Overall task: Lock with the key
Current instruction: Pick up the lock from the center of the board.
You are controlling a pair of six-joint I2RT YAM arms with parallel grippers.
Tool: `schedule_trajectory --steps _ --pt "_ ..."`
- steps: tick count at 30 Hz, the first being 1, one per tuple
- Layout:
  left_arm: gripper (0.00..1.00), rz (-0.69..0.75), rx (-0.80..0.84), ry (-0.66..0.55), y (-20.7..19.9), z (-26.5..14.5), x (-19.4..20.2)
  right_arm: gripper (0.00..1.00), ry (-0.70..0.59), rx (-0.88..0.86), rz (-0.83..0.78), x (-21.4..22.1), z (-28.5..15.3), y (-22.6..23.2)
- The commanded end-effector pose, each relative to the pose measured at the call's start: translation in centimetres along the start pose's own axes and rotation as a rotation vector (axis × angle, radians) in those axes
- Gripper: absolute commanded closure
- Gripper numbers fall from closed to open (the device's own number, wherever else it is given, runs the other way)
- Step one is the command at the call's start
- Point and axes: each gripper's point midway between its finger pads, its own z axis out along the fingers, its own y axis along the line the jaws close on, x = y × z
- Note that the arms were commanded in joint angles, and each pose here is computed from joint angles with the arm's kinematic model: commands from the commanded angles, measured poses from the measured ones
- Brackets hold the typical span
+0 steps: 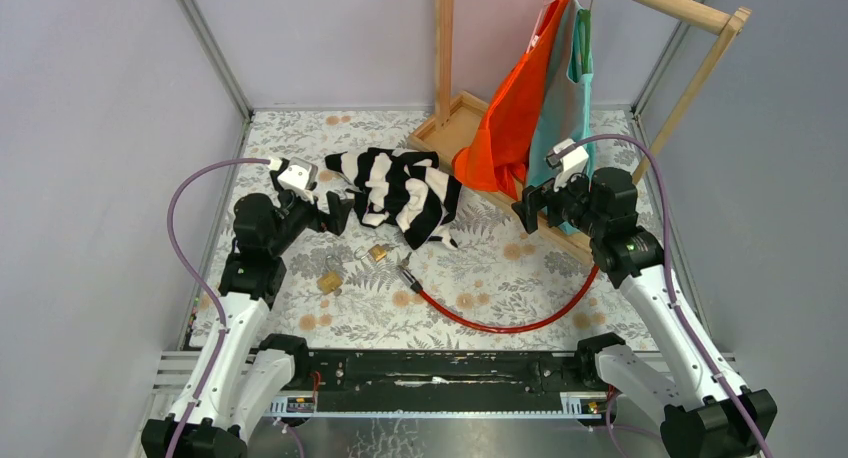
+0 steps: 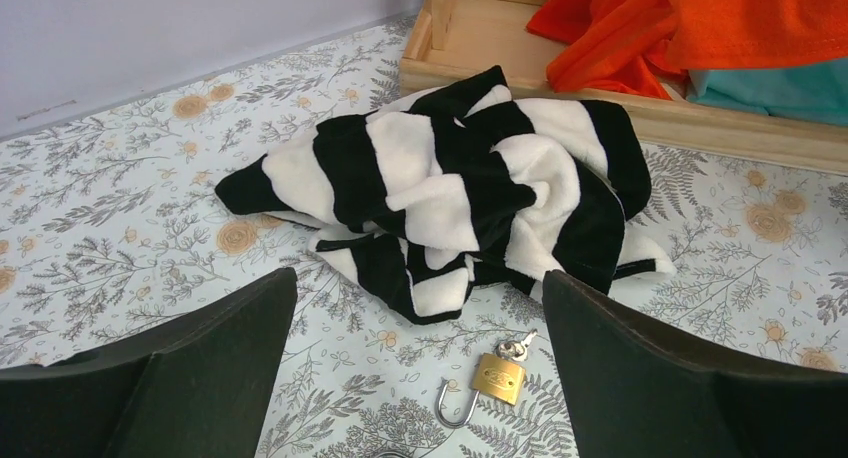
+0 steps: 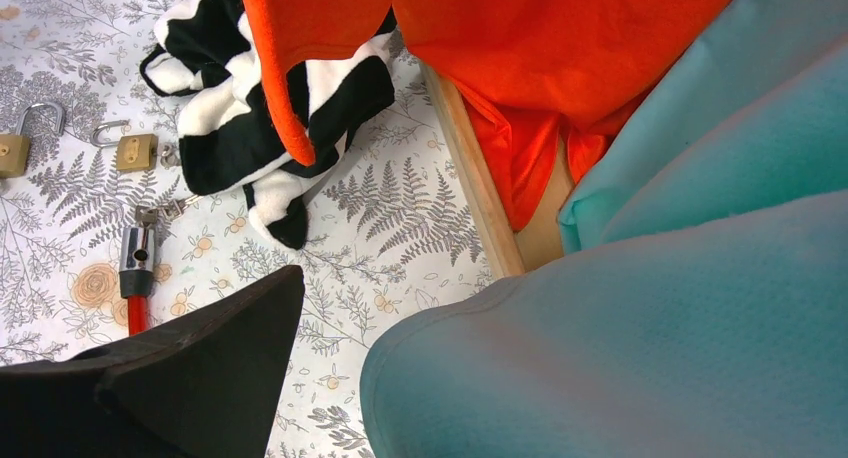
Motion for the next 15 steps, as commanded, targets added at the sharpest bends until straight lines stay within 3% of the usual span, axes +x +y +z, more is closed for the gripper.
schedule_trajectory --steps 1,15 --pt "0.00 0.015 0.015 -0.063 -0.11 0.09 -1.31 0.01 -0.079 -0.010 -0.022 -2.11 -0.53 0.12" --pt "0.00 0.022 0.068 -0.051 -0.90 0.44 -0.32 0.01 -0.073 -0.010 -0.008 -1.97 -0.60 -0.03"
